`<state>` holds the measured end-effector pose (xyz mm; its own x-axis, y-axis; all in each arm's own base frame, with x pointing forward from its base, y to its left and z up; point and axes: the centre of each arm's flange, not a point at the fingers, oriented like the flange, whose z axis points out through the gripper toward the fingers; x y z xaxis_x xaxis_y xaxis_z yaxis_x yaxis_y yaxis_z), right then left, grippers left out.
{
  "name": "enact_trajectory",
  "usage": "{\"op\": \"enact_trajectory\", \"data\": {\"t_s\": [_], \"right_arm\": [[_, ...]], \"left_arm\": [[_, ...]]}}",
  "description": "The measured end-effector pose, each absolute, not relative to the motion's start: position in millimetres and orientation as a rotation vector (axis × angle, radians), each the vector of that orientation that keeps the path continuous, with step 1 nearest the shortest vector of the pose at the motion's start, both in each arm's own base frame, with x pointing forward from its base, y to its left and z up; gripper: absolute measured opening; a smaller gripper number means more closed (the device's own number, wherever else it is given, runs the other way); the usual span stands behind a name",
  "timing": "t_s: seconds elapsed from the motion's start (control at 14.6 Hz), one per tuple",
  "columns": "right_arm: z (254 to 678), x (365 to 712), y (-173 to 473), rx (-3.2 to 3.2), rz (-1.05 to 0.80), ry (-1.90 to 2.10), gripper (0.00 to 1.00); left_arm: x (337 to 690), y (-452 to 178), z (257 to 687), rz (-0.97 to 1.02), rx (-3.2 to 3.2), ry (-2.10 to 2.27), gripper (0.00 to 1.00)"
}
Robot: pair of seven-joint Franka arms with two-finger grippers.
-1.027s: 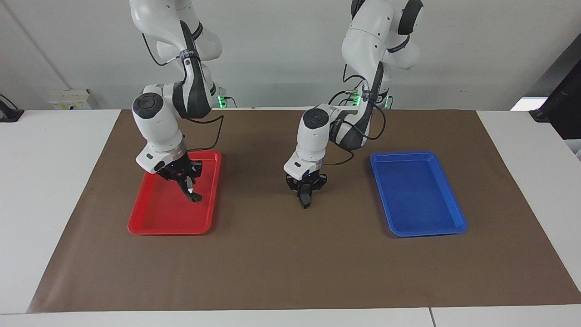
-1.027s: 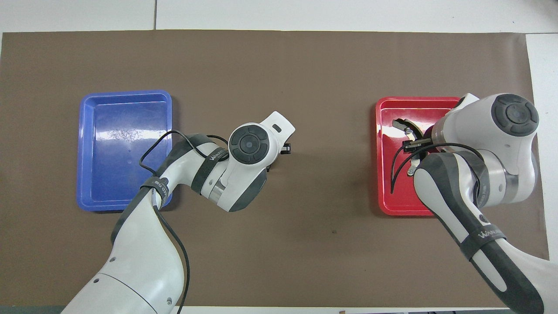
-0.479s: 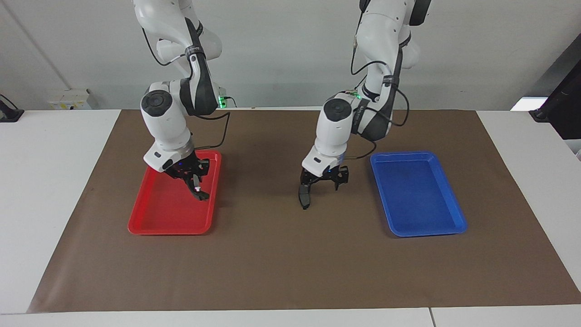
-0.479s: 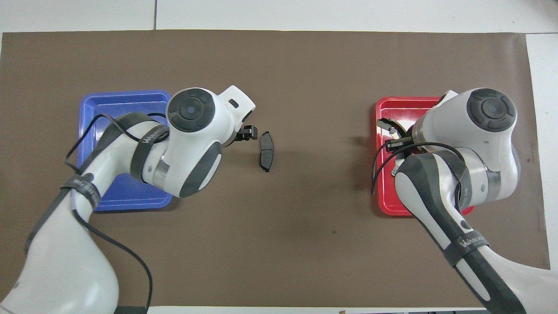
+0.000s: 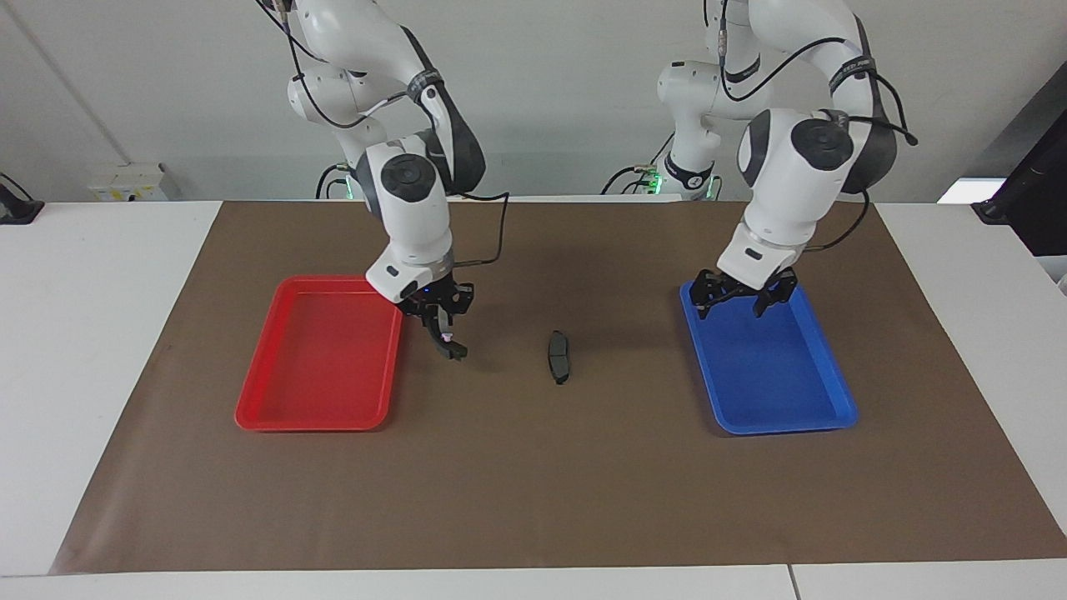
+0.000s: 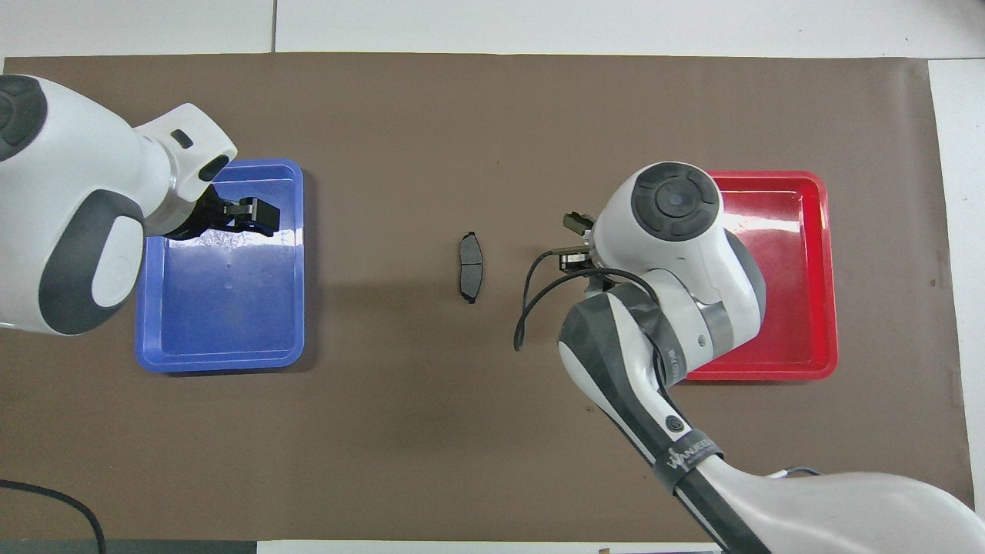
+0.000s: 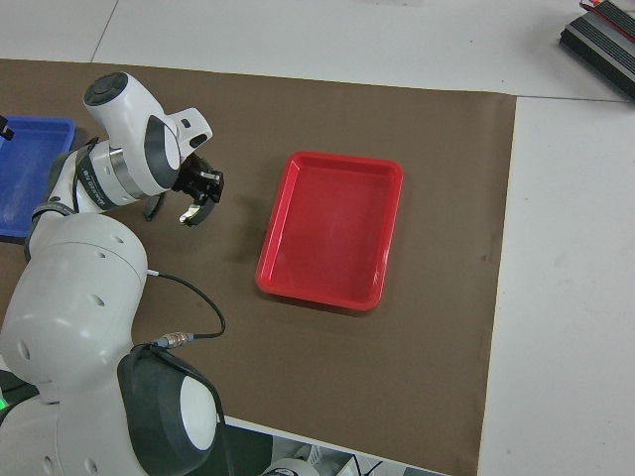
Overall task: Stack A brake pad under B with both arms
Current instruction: 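Retract the left gripper while the right gripper carries the curved pad, then hold the curved pad above the dark pad with the right gripper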
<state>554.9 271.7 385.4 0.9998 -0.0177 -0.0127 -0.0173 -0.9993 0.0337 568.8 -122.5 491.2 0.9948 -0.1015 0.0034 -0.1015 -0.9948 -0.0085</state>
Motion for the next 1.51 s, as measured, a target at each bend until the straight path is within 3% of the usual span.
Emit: {"op": "enact_trajectory", "data": {"t_s": [0.34,0.68,1.51], "right_arm": [[348,561,352,3.111,0.009,-0.094,0.44],[332,556,381,3.128,0.048,-0.11,0.44],[309,553,410,3.131,0.055,-0.104,0.44]], "left_arm": [[556,-57,537,0.065,-3.127,0.248,1.0],[554,-35,579,0.106,-3.125,0.284,1.0],[553,-5,572,0.179,-3.13,0.251,1.0]]}}
